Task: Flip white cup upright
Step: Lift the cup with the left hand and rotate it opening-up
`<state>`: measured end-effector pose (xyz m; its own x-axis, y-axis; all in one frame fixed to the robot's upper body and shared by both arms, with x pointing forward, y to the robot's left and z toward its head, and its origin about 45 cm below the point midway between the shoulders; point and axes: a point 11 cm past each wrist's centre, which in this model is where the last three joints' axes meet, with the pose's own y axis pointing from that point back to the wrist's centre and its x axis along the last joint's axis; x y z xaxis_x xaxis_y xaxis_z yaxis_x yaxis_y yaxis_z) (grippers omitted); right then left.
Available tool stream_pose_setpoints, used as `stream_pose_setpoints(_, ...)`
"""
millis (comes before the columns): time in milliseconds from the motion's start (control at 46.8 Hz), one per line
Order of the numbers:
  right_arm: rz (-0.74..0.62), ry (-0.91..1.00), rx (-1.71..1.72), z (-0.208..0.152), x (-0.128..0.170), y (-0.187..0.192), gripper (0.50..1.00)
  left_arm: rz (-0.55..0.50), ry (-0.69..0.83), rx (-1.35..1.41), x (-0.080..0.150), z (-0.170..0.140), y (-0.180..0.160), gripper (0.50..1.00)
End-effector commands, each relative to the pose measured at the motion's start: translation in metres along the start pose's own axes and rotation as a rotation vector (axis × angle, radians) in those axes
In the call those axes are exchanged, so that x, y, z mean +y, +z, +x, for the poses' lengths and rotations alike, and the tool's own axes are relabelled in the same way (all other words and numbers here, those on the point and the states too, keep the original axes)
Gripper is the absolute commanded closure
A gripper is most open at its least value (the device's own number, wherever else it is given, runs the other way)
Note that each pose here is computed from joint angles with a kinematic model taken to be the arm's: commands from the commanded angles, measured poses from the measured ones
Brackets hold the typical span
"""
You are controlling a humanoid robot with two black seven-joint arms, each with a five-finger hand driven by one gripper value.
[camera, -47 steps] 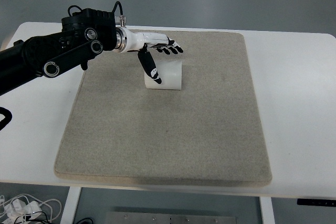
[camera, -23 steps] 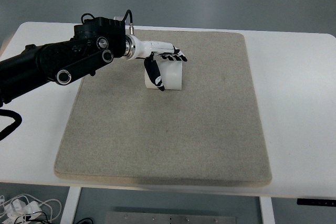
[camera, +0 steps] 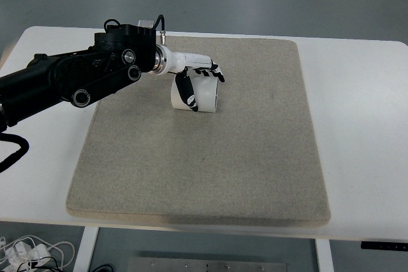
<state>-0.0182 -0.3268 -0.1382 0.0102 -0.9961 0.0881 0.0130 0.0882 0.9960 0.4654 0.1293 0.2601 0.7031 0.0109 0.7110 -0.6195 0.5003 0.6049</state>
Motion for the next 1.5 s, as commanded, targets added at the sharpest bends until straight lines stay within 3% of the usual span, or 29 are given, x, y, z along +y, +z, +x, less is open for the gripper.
stream_pose_setpoints(0, 0.000, 0.000, 0.000, 0.000, 0.000, 0.000, 0.548, 0.006, 0.013, -0.005, -0.001, 0.001, -0.001, 0.754)
stream_pose_setpoints(64, 0.000, 0.000, 0.000, 0.000, 0.000, 0.000, 0.548, 0.014, 0.021, -0.006, -0.002, -0.001, -0.004, 0.771)
stream_pose_setpoints(150, 0.000, 0.001, 0.000, 0.000, 0.000, 0.000, 0.548, 0.014, 0.023, -0.002, -0.002, -0.001, -0.005, 0.853)
stream_pose_setpoints(278, 0.000, 0.001, 0.000, 0.000, 0.000, 0.000, 0.548, 0.011, 0.042, 0.033, 0.000, 0.006, -0.006, 0.913)
stream_pose_setpoints(534, 0.000, 0.001, -0.002, 0.000, 0.000, 0.000, 0.548, -0.049, 0.085, 0.247, 0.010, 0.029, -0.010, 0.928)
stream_pose_setpoints(876, 0.000, 0.001, 0.000, 0.000, 0.000, 0.000, 0.548, -0.224, 0.129, 0.632, 0.019, 0.049, -0.011, 0.949)
stream_pose_setpoints(1474, 0.000, 0.000, 0.000, 0.000, 0.000, 0.000, 0.548, -0.498, 0.389, 0.734, 0.025, 0.058, -0.024, 0.977)
